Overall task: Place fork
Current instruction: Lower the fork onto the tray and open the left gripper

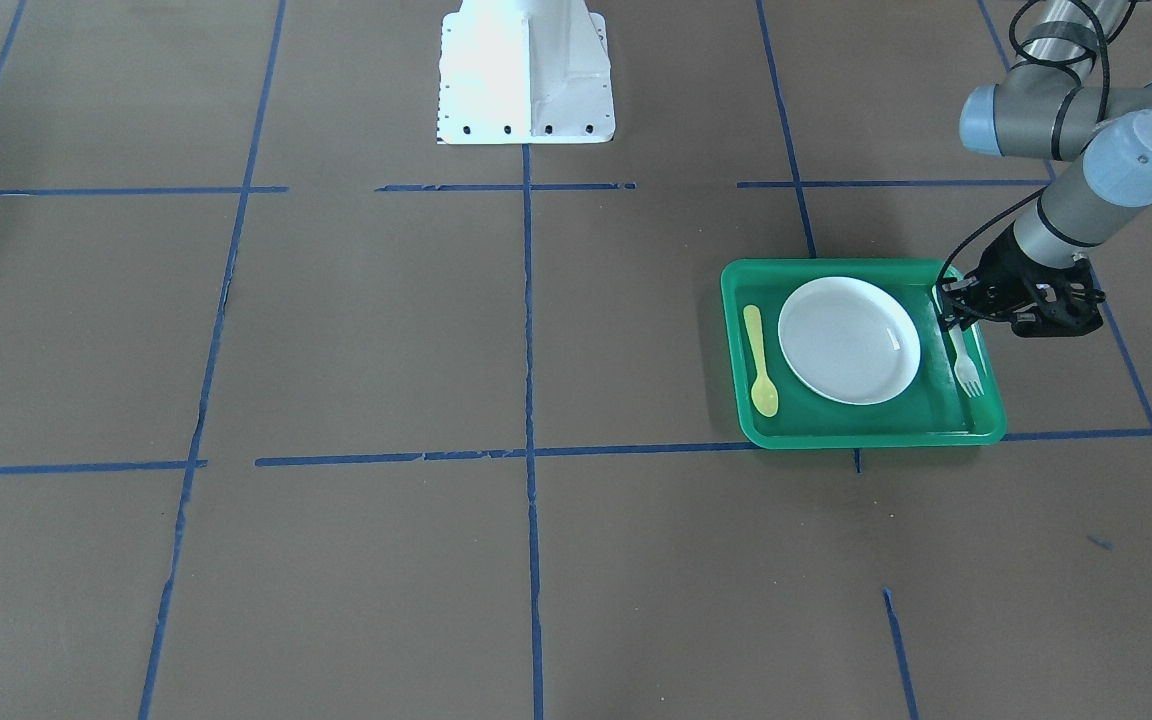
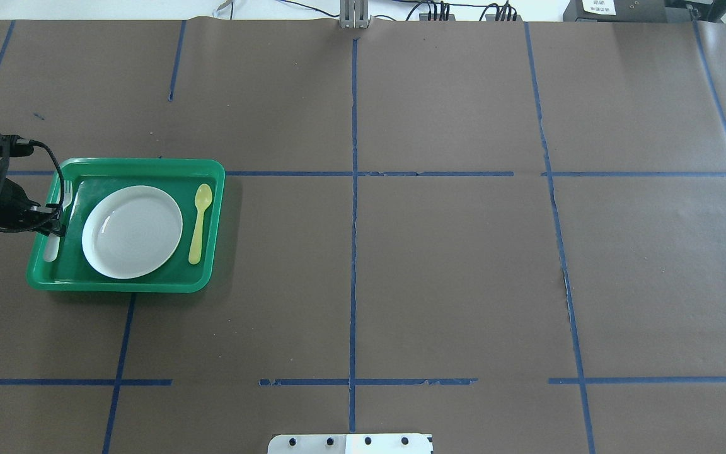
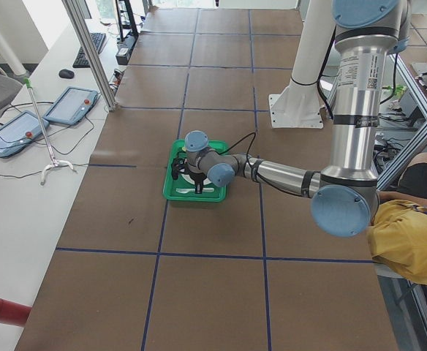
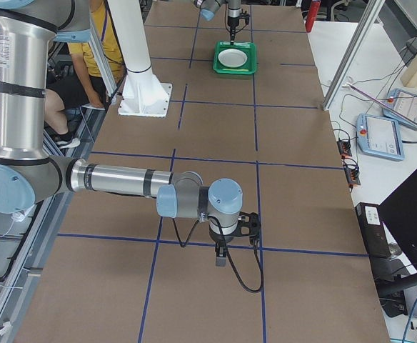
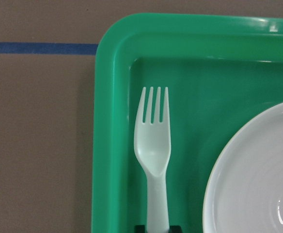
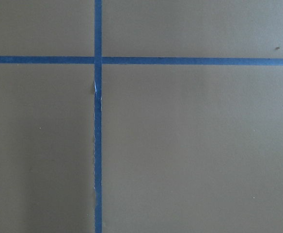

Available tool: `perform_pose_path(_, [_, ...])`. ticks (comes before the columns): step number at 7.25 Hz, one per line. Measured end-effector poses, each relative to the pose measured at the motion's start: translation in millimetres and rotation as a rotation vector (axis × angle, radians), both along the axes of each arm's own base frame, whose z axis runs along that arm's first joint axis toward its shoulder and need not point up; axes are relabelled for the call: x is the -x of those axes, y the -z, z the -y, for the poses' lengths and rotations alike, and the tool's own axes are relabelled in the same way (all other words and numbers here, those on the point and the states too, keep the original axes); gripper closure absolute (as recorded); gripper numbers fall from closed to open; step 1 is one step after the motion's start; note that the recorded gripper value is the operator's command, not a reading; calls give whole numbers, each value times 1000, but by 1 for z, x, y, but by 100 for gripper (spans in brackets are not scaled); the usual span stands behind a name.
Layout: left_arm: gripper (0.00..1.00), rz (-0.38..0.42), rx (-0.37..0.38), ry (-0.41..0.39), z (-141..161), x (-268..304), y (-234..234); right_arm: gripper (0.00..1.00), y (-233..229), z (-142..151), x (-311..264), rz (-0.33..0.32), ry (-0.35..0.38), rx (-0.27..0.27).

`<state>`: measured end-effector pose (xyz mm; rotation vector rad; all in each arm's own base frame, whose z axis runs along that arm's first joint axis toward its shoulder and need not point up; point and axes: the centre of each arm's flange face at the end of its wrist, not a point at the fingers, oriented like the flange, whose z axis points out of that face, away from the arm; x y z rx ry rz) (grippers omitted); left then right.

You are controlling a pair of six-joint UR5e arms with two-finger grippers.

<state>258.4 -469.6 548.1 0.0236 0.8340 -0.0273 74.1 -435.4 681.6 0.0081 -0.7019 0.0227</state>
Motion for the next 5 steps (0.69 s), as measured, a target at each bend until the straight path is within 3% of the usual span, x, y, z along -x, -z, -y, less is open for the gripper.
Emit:
perform_pose_path(1, [45, 0, -2, -2, 0, 0, 0, 0, 0, 0, 0, 0, 0, 0])
perform_pose_path(2, [10, -1, -6, -4, 0, 0, 1, 0, 0, 0, 0, 0, 0, 0])
perform_pose_path(3, [0, -3, -11, -8, 1, -1, 3, 0, 0, 0, 0, 0, 0, 0])
perform_pose_path(5, [0, -9, -18, -5, 2, 1, 7, 0, 0, 0, 0, 0, 0, 0])
